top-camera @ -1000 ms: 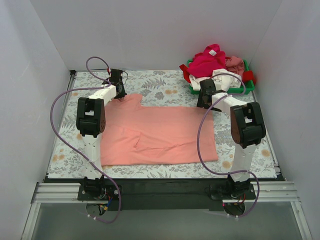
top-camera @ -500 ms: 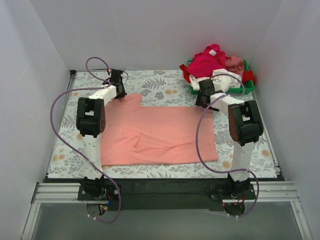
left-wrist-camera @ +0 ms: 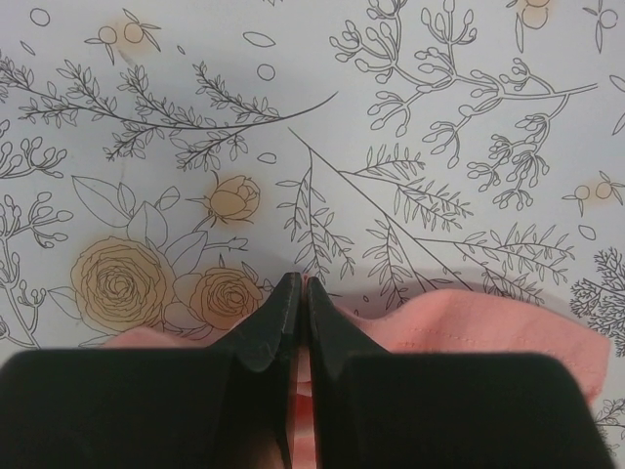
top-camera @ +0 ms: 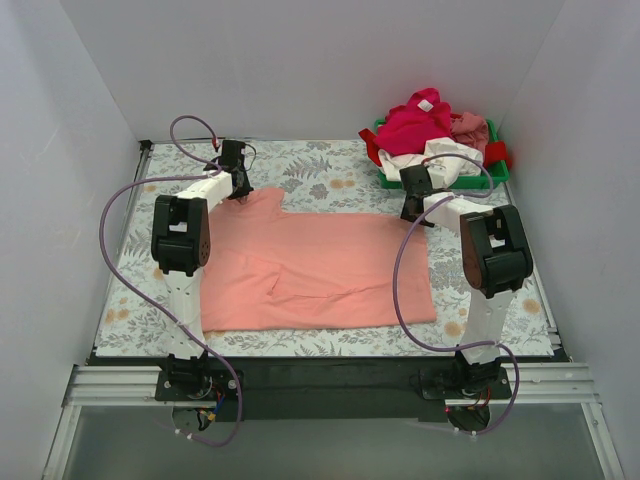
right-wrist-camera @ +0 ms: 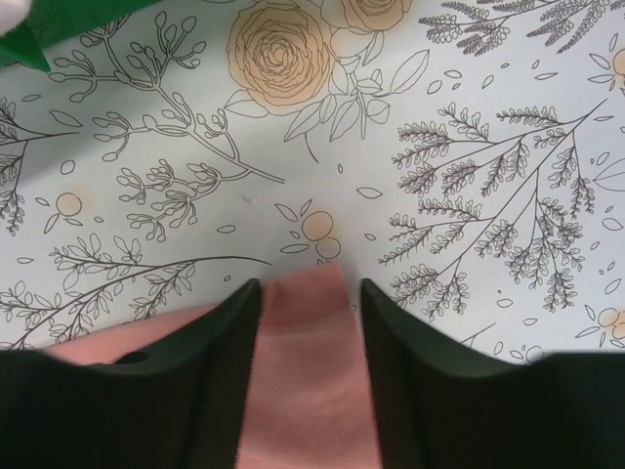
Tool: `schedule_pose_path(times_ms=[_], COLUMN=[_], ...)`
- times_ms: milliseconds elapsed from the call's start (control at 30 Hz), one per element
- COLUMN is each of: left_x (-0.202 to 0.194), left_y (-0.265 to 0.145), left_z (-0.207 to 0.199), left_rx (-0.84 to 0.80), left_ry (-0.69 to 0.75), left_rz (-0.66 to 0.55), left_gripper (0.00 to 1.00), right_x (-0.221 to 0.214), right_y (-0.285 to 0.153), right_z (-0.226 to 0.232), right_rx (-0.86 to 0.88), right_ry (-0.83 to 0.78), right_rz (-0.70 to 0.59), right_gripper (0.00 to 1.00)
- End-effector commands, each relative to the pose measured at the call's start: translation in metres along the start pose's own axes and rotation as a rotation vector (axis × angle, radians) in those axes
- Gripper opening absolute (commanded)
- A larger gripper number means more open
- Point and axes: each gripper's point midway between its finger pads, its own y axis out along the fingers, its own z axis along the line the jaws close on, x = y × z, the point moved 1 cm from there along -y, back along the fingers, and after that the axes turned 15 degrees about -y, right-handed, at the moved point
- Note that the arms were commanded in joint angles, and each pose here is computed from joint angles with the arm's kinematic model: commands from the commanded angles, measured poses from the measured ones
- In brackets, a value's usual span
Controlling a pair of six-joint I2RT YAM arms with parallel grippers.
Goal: Fold and stack the t-shirts
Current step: Fold the tshirt
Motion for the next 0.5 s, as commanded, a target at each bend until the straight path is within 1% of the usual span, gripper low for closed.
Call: schedule_pose_path(times_ms=[0, 67, 100, 200, 267, 333, 433, 467], left_x=[0.023, 0.023, 0.024, 0.025, 0.026, 0.026, 0.027, 0.026], left_y=[-0.029, -0.031, -0.032, -0.033, -0.033, -0.033, -0.034, -0.034], left_z=[-0.003, -0.002, -0.003, -0.002, -0.001, -0.002, -0.003, -0.002], left_rx=[-0.013, -0.011, -0.014, -0.011, -0.008, -0.009, -0.013, -0.011], left_ry=[-0.014, -0.012, -0.015, -0.009, -0.01, -0.011, -0.011, -0.012], left_rz=[-0.051, -0.052, -0.055, -0.059, -0.063, -0.064, -0.065, -0.065], left_gripper=[0.0, 0.0, 0.0, 0.0, 0.0, 0.0, 0.0, 0.0], right_x=[-0.002, -0.002, 0.003, 0.009, 0.005, 0.005, 0.0, -0.002], right_y=[-0.006, -0.005, -0.004, -0.002, 0.002, 0.002, 0.005, 0.005], right_z=[-0.01, -0.01, -0.008, -0.005, -0.003, -0.001, 0.001, 0.0], right_rx=[-0.034, -0.036, -0.033, -0.029, -0.03, -0.026, -0.028, -0.029], right_ry=[-0.038, -0.046, -0.046, -0.055, -0.063, -0.064, -0.066, -0.067], right_rz=[0.021, 0.033, 0.026, 0.029, 0.048, 0.054, 0.07, 0.076], right_gripper=[0.47, 0.42, 0.37, 0.33, 0.33, 0.28, 0.25, 0.22])
